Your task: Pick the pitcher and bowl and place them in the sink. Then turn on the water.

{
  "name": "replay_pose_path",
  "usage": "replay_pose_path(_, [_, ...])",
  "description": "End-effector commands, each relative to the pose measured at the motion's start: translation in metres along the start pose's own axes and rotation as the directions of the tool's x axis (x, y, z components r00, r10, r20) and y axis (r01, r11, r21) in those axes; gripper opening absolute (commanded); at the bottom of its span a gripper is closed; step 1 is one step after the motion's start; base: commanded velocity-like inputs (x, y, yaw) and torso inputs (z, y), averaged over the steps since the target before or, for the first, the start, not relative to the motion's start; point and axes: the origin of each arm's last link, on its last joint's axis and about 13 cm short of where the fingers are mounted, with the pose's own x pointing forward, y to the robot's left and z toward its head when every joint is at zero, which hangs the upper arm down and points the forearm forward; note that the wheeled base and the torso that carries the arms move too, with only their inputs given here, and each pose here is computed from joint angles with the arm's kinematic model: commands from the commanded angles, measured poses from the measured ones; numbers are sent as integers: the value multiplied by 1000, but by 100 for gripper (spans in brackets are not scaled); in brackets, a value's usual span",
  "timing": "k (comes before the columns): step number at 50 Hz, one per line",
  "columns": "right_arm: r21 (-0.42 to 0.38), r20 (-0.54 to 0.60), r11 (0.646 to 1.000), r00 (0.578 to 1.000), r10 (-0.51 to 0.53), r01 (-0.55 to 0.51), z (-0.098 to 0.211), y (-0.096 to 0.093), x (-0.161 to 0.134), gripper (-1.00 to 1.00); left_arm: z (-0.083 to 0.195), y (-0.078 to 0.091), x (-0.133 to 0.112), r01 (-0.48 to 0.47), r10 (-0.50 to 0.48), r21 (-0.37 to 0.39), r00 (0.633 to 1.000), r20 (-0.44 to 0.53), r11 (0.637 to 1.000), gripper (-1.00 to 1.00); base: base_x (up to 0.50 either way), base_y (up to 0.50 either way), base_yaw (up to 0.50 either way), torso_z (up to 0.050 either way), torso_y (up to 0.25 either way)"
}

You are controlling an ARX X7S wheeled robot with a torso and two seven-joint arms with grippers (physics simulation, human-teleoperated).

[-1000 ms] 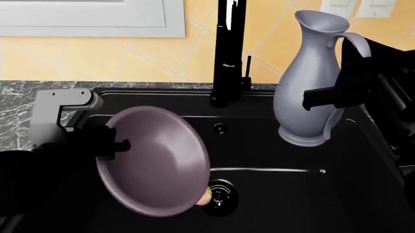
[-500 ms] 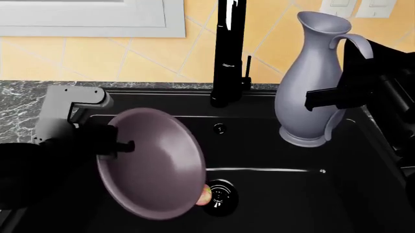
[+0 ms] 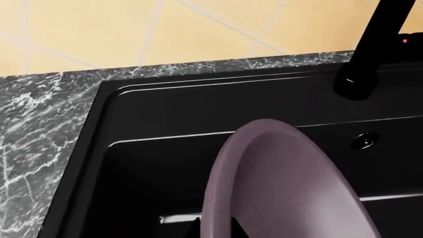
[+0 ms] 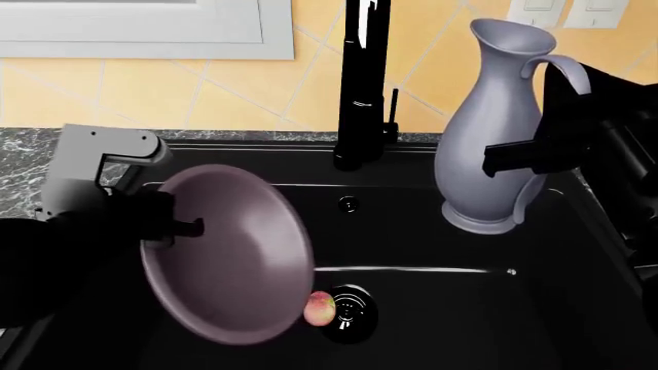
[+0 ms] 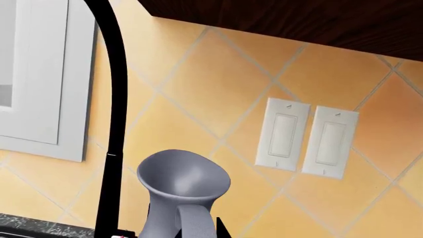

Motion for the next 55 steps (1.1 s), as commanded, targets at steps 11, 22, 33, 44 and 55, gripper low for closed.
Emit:
replay_pose_path(11, [6,29,1000,999,-25,25,1,-4,0,-100,11,3,-8,-82,81,68,997,19,994,-100,0,0,0,0,1])
replay_pose_path(22, [9,26,1000,999,-27,27,-1,-4,0,-100,10,1,-6,-89,89,97,996,6,991,-100,0,0,0,0,1])
replay_pose_path(33, [11,27,1000,999,-26,25,0,-4,0,-100,6,0,-3,-78,79,94,997,-3,992,-100,0,0,0,1,1])
replay_pose_path(44, [11,23,1000,999,-25,25,-1,-4,1,-100,-3,-1,5,-64,66,81,998,-21,995,-100,0,0,0,0,1])
replay_pose_path(55, [12,18,1000,1000,-24,24,-3,-3,2,-100,-9,-3,10,-53,55,80,998,-33,995,-100,0,0,0,1,1])
